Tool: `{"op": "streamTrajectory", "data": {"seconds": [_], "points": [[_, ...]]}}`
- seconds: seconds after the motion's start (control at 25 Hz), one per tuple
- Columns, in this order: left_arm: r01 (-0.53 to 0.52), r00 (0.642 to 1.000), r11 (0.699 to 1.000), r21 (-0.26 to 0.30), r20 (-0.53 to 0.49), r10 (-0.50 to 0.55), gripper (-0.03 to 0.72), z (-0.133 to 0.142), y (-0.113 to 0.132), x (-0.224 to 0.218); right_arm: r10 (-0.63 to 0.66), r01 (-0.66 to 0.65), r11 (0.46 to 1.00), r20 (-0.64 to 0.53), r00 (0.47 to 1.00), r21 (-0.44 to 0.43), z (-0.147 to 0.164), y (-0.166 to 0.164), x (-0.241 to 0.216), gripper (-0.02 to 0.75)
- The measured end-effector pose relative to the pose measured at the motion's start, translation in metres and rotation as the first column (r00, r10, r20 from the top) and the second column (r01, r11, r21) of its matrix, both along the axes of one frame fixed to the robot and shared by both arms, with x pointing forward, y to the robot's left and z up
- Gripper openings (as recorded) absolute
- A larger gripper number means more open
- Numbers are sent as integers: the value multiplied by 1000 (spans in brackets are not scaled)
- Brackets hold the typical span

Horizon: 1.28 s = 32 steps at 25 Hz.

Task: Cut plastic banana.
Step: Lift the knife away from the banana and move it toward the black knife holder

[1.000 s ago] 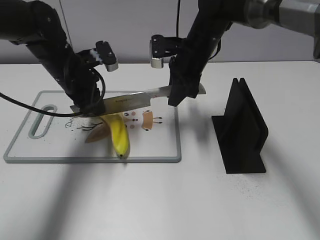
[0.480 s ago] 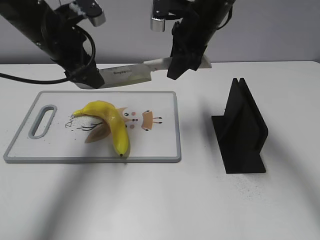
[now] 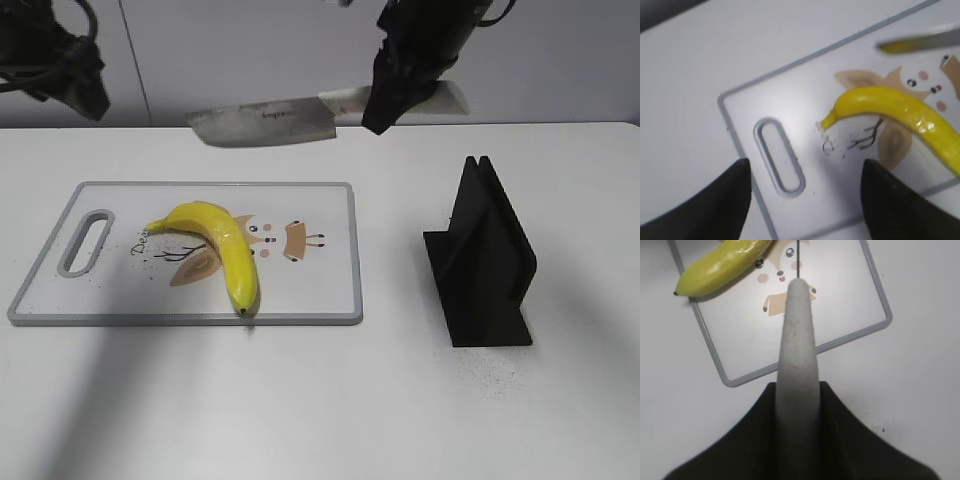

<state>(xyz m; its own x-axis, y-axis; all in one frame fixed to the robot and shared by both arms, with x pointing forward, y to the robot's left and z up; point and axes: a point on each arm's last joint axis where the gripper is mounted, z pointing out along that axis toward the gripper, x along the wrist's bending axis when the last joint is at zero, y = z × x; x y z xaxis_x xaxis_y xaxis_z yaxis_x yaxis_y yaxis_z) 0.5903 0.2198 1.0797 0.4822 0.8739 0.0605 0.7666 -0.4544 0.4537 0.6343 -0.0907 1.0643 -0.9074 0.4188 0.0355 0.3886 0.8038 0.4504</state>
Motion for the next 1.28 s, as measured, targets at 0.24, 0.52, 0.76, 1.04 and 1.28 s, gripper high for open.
{"op": "streamTrajectory", "data": {"seconds": [0.24,0.52,0.76,1.04,1.28], "points": [[-191,960,982,17,-205,190,624,6,42,-20,-357,357,934,-28,934,-4,33,-16,-10,160],[-293,941,956,-4,-179,287,609,24,65,-41,-625,631,772,-86,776,75,72,-30,-28,160],[-295,946,955,-21,-149,289,596,35,66,-93,-705,717,692,-135,696,79,86,-44,-58,160],[-292,954,955,-45,-81,288,591,41,68,-163,-761,771,637,-159,629,0,61,-69,-105,160],[-285,957,955,-82,28,288,590,45,69,-217,-800,814,580,-164,577,28,43,-88,-144,160]]}}
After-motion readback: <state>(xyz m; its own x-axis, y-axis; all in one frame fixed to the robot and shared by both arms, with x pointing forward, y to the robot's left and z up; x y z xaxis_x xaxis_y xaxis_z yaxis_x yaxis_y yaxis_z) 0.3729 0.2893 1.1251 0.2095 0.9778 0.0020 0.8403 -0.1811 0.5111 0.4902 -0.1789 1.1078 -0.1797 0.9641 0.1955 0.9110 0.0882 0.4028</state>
